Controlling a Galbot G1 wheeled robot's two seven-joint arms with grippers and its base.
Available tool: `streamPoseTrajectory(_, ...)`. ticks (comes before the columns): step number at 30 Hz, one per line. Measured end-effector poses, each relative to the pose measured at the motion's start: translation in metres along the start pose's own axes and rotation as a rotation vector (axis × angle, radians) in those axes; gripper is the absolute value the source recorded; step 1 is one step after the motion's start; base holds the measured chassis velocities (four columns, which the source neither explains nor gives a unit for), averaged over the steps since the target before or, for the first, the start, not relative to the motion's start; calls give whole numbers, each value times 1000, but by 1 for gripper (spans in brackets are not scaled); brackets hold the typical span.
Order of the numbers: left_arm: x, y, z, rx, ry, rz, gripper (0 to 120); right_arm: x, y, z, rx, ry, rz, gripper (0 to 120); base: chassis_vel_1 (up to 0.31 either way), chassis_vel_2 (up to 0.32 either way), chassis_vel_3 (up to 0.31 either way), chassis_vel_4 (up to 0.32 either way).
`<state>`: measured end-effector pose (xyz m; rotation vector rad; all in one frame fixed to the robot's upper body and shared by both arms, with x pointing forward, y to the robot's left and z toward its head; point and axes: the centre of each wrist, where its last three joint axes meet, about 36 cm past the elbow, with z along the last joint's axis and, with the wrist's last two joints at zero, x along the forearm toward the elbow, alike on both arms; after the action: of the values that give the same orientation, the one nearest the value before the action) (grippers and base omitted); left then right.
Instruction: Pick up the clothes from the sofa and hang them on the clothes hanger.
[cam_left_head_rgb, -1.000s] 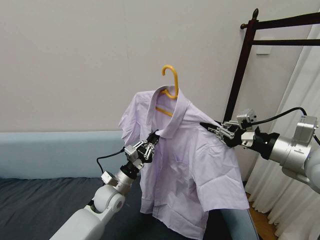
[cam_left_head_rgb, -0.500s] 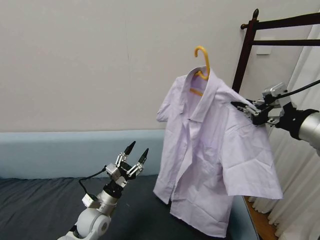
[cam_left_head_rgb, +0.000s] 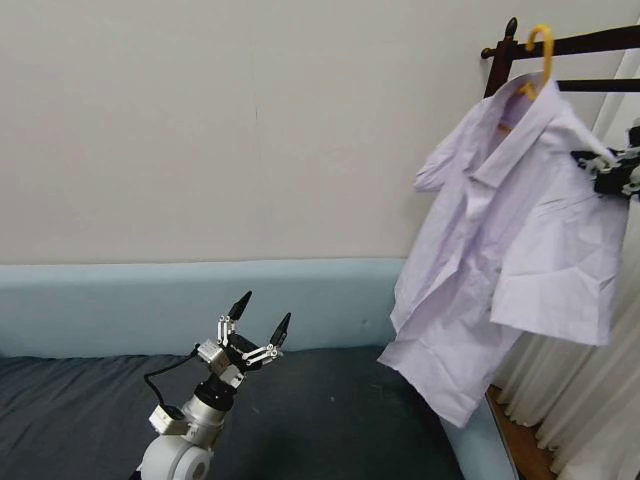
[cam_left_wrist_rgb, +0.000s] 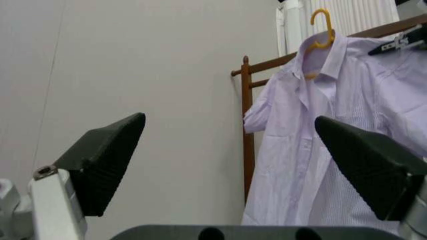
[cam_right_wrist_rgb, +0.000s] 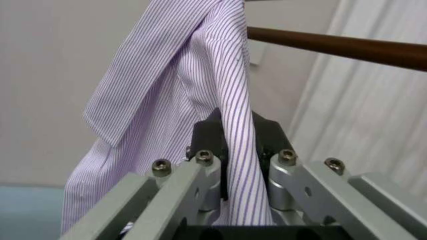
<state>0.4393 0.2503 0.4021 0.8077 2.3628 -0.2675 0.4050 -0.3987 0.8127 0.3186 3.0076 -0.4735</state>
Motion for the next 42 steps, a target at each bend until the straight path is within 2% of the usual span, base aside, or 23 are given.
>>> streamPoseTrajectory(6,-5,9,5,-8,12,14,100,-38,-26,42,2,19,119,7,0,0,0,0)
streamPoseTrajectory(11,-6,15,8,-13,19,14,100,-55,-38,66,3,35,155,7,0,0,0,0)
streamPoseTrajectory(18,0,10,12,-3,25,15,100,-71,-43,89,-6,37,156,7,0,0,0,0)
streamPoseTrajectory(21,0,9,14,0,24,14,100,-75,-41,94,2,26,155,7,0,0,0,0)
streamPoseTrajectory(24,0,8,17,3,28,12,100,-93,-25,103,7,12,129,7,0,0,0,0)
streamPoseTrajectory(28,0,9,19,1,30,9,100,-112,-12,99,-11,1,118,7,0,0,0,0)
streamPoseTrajectory(33,4,13,19,-5,40,0,100,-138,-3,94,-25,-5,139,7,0,0,0,0)
streamPoseTrajectory(42,7,14,19,-7,41,-8,100,-160,1,93,-54,20,174,7,0,0,0,0)
